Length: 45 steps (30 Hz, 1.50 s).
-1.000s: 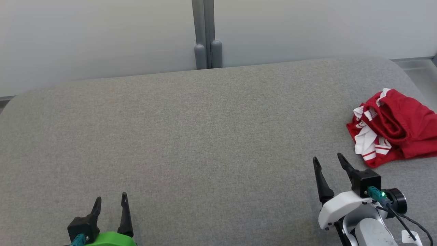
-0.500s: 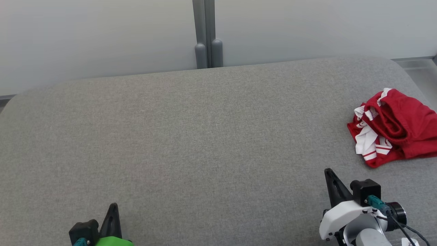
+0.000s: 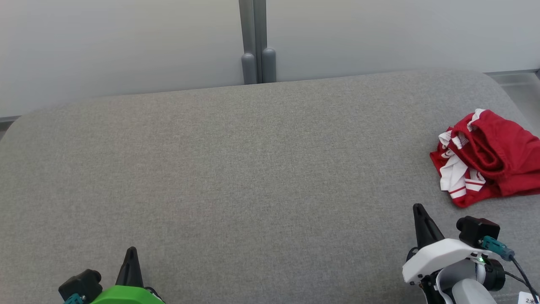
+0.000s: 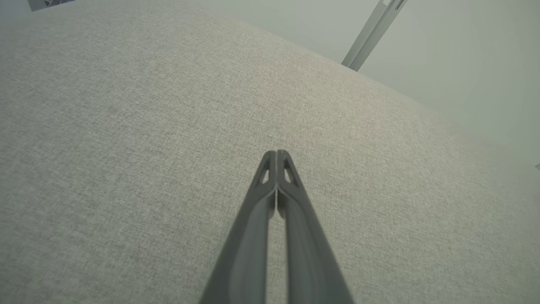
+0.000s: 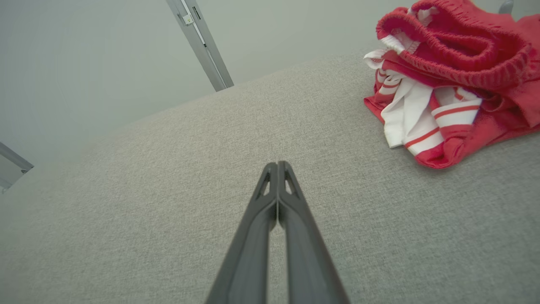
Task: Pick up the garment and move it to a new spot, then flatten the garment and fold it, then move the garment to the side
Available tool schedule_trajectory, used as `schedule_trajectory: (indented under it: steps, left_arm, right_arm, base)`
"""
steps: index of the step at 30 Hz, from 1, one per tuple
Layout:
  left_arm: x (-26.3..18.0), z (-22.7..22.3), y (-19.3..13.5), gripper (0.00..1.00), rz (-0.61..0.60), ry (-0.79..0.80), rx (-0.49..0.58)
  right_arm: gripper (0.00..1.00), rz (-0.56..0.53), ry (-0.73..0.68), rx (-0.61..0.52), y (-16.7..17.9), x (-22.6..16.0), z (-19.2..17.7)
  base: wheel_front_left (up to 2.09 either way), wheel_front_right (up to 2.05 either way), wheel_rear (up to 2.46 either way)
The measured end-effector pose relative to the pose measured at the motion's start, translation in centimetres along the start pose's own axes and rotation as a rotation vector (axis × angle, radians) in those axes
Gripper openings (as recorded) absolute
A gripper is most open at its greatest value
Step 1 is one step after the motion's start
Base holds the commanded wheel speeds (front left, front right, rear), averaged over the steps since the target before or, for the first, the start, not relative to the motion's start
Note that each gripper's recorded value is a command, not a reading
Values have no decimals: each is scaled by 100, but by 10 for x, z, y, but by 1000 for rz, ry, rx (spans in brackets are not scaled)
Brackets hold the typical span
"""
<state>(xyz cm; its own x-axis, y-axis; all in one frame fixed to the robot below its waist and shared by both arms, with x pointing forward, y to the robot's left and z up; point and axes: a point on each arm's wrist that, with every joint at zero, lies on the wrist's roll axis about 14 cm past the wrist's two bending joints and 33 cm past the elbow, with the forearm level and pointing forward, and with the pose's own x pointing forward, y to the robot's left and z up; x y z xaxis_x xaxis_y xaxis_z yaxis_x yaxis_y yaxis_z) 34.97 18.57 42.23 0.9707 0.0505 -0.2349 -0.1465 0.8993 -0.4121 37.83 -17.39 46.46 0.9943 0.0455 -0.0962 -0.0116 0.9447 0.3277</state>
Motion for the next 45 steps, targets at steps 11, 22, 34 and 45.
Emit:
schedule_trajectory:
  steps: [11,22,34,45]
  left_arm:
    - [2,7,0,0,6,-5,-162]
    - [5,15,-2,0,-2,-11,-323]
    - [7,24,-5,0,-18,-21,-475]
    - [10,33,-9,0,-42,-30,-599]
  right_arm:
    - [0,-28,-14,176,-5,1,7]
    - [0,-45,-24,347,-9,1,12]
    - [0,-52,-34,516,-12,1,17]
    - [0,-49,-44,652,-13,2,21]
  base:
    - [0,0,0]
    - [0,0,0]
    - [0,0,0]
    - [0,0,0]
